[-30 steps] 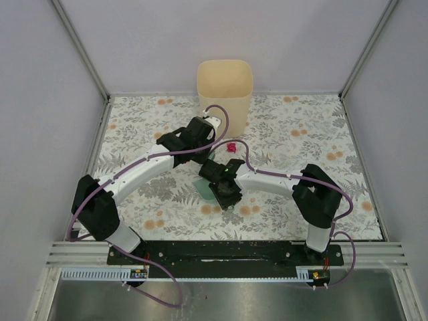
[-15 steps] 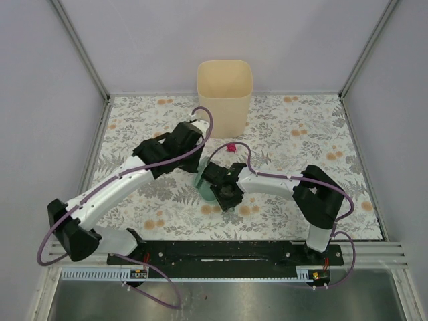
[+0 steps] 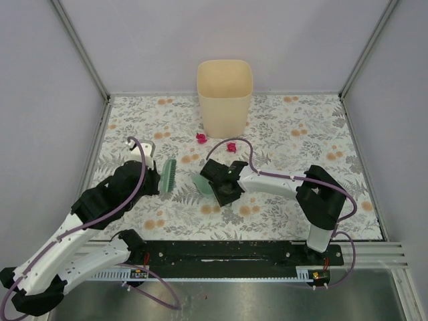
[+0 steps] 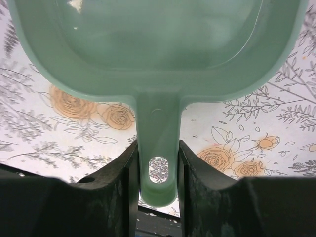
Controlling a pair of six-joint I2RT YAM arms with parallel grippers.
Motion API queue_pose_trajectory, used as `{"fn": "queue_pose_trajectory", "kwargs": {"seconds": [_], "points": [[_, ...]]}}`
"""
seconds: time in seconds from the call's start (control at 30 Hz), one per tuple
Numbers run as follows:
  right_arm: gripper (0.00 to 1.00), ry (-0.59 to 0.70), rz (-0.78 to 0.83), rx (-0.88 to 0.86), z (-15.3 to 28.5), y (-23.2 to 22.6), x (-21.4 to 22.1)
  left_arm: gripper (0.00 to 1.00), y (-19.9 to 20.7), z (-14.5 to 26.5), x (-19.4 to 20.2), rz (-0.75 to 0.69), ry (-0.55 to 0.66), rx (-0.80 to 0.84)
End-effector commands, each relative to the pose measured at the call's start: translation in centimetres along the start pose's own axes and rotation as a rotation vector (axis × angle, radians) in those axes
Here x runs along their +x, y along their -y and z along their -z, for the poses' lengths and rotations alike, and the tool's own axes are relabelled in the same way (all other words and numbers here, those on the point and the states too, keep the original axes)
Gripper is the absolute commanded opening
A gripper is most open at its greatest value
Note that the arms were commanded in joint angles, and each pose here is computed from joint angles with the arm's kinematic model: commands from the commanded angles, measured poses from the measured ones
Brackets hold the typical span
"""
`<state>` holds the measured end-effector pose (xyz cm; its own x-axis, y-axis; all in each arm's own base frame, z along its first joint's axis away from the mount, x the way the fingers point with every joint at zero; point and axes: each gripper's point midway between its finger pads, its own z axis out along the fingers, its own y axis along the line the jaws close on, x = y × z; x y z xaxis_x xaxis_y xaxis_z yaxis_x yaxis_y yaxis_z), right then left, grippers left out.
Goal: Sweep away the paper scraps from the table
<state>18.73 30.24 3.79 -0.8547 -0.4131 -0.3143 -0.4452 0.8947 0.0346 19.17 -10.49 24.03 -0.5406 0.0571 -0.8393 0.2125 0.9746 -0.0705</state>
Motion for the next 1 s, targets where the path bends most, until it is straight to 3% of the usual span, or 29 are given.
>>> {"fn": "queue_pose_trajectory", "kwargs": {"seconds": [0.0,0.5,0.97], "points": [[0.00,0.194,-0.061,-0.041,5.2,-1.0,-5.5,0.00,-1.3,-0.2,-0.2,0.092,0.099,-0.052],[0.00,0.462,-0.037,-0.108,13.9,-4.3,-16.7,0.00,-2.7,1.9,0.4,0.209,0.174,-0.040],[0.00,0.484,-0.052,-0.309,19.1,-7.1,-23.6,0.00,-2.2,1.6,0.7,0.199,0.158,-0.019]]}}
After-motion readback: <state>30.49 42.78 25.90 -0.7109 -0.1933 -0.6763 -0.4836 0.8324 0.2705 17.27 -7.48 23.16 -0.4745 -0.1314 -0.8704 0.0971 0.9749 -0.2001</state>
